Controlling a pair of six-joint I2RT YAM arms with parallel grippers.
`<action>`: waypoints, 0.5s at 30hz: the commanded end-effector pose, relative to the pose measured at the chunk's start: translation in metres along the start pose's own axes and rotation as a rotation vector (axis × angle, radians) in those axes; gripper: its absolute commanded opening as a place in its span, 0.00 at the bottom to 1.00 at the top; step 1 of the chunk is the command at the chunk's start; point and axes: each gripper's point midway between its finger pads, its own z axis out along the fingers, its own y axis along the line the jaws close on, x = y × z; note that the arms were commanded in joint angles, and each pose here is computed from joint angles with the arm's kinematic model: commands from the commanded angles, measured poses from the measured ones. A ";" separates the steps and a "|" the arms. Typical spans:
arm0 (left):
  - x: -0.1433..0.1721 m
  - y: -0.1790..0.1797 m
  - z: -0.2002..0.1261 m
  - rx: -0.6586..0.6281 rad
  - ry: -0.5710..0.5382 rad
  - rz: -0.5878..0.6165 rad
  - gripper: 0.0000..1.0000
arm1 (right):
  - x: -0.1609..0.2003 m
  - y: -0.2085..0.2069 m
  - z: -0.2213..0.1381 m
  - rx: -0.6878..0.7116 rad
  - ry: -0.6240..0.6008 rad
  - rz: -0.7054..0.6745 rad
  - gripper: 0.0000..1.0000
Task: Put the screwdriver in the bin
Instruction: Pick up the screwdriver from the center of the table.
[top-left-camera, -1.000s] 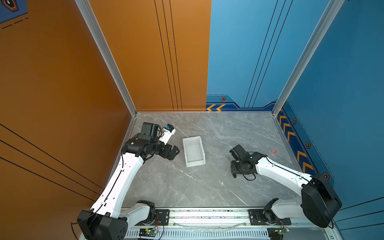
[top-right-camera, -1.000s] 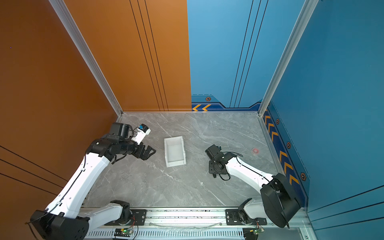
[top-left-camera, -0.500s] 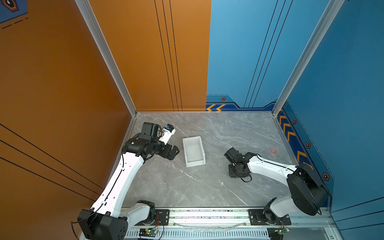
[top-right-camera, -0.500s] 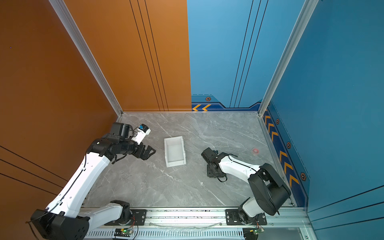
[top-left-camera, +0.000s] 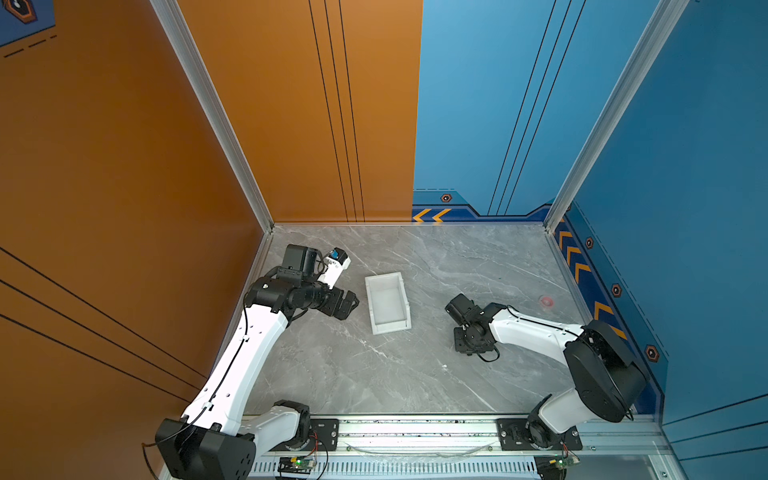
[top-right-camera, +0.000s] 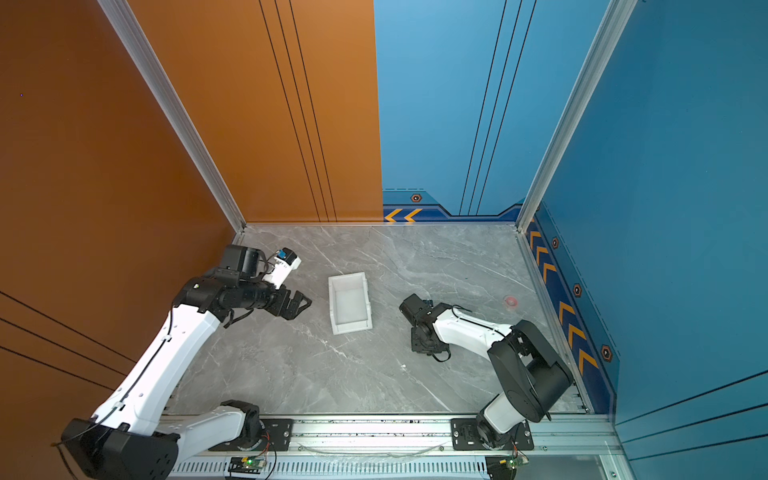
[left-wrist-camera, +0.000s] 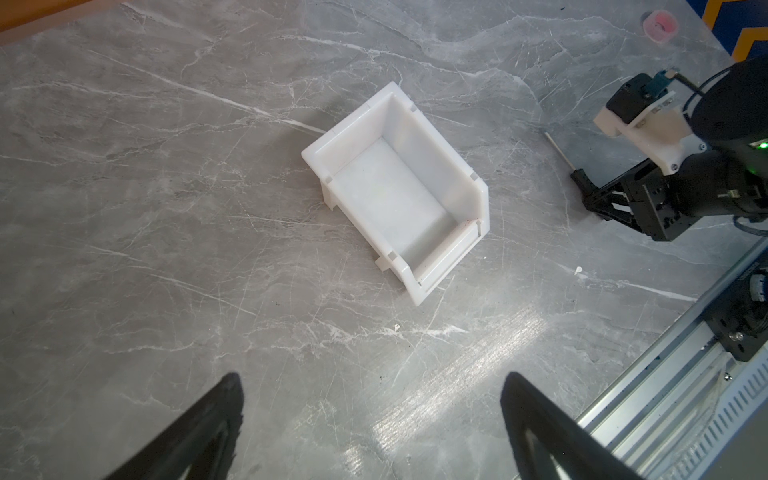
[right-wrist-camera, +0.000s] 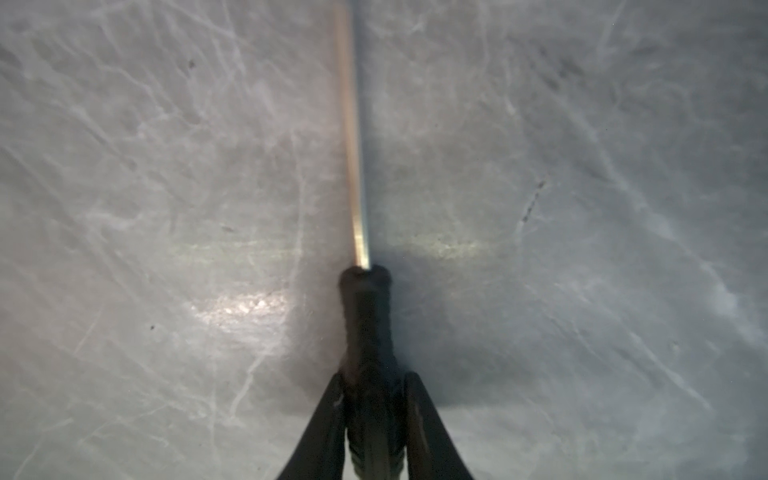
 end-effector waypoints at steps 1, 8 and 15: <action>-0.004 -0.001 -0.003 0.000 0.001 -0.012 0.98 | 0.004 0.001 0.004 0.007 0.018 -0.009 0.19; -0.002 0.002 0.000 -0.007 0.014 -0.013 0.98 | 0.001 0.004 -0.006 -0.016 -0.009 -0.025 0.15; 0.011 0.002 0.006 -0.004 0.042 -0.028 0.98 | -0.010 0.008 -0.032 -0.046 -0.060 -0.035 0.15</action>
